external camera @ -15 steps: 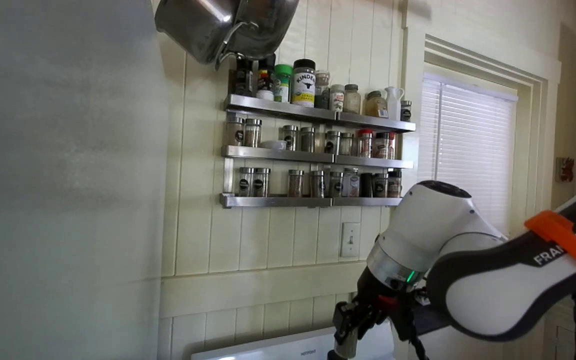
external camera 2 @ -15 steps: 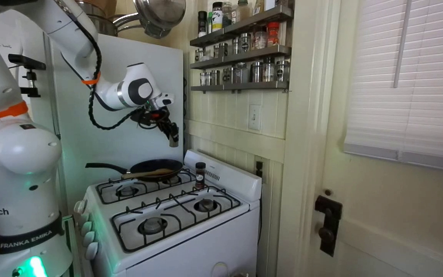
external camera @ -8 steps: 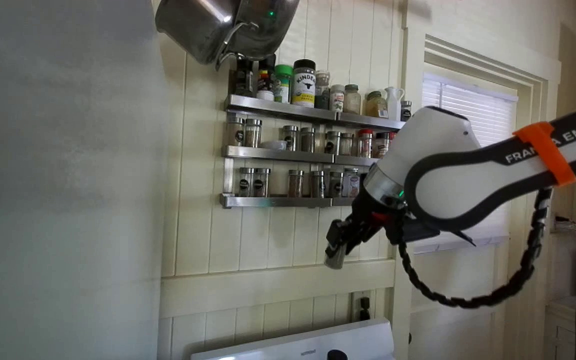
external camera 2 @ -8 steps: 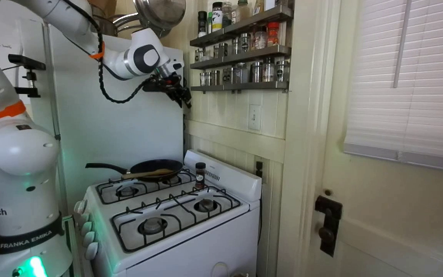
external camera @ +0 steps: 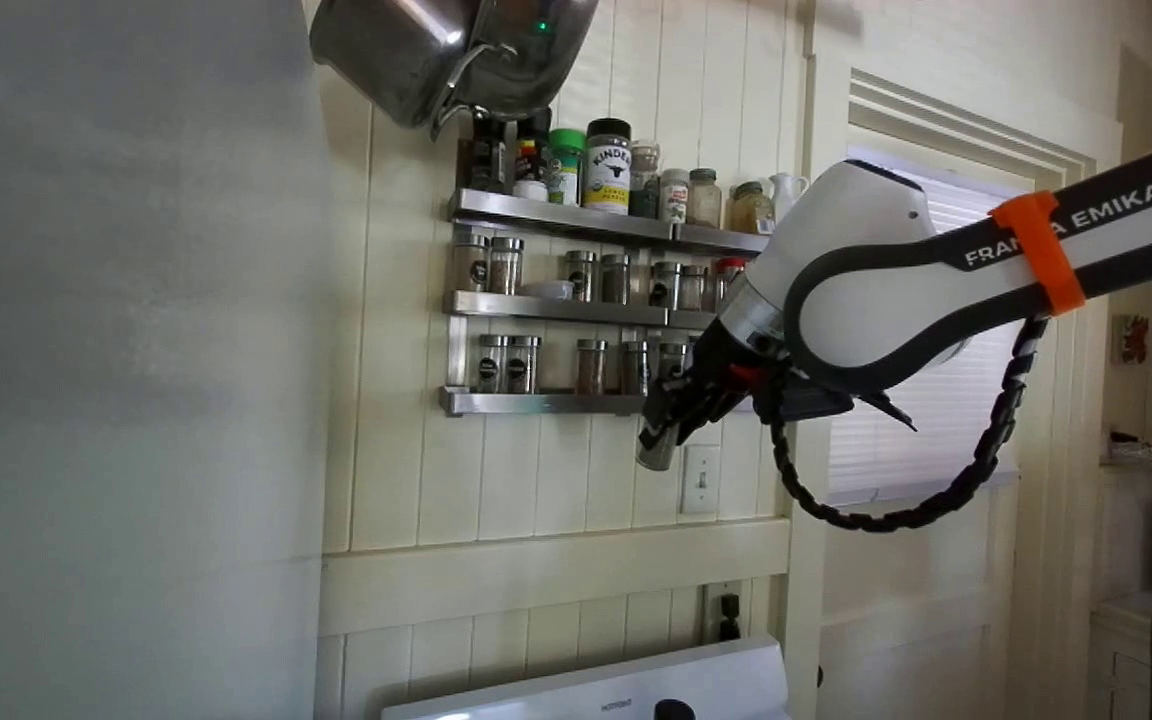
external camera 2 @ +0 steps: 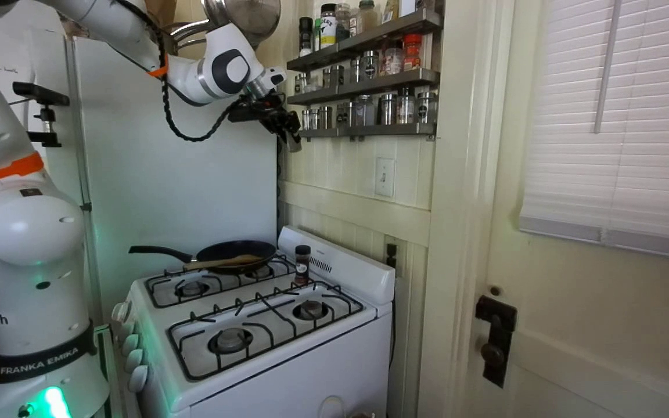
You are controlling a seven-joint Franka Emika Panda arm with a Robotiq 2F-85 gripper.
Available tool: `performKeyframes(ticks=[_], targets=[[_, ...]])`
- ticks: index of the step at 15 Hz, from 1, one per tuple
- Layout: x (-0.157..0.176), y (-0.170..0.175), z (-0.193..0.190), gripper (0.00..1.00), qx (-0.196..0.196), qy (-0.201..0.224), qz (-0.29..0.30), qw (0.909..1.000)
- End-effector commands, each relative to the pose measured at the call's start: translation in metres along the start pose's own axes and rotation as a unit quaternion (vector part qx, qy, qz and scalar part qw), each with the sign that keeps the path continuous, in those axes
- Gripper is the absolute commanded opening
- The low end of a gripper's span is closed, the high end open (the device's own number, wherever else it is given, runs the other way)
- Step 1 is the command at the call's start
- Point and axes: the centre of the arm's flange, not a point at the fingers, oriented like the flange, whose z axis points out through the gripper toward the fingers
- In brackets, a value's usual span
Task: Put the spice bottle on the bottle shelf
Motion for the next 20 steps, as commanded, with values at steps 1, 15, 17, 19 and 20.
performKeyframes(ticks=[1,15,17,19,20], targets=[[0.011,0.002,0.012,0.24,-0.013,0.012,-0.005,0.9998],[0.079,-0.004,0.015,0.24,-0.058,0.073,-0.065,0.9935],[0.083,-0.004,0.006,0.24,-0.062,0.074,-0.062,0.9934],[0.086,-0.003,0.002,0.24,-0.066,0.072,-0.062,0.9933],[0.085,-0.002,0.002,0.24,-0.069,0.073,-0.062,0.993]])
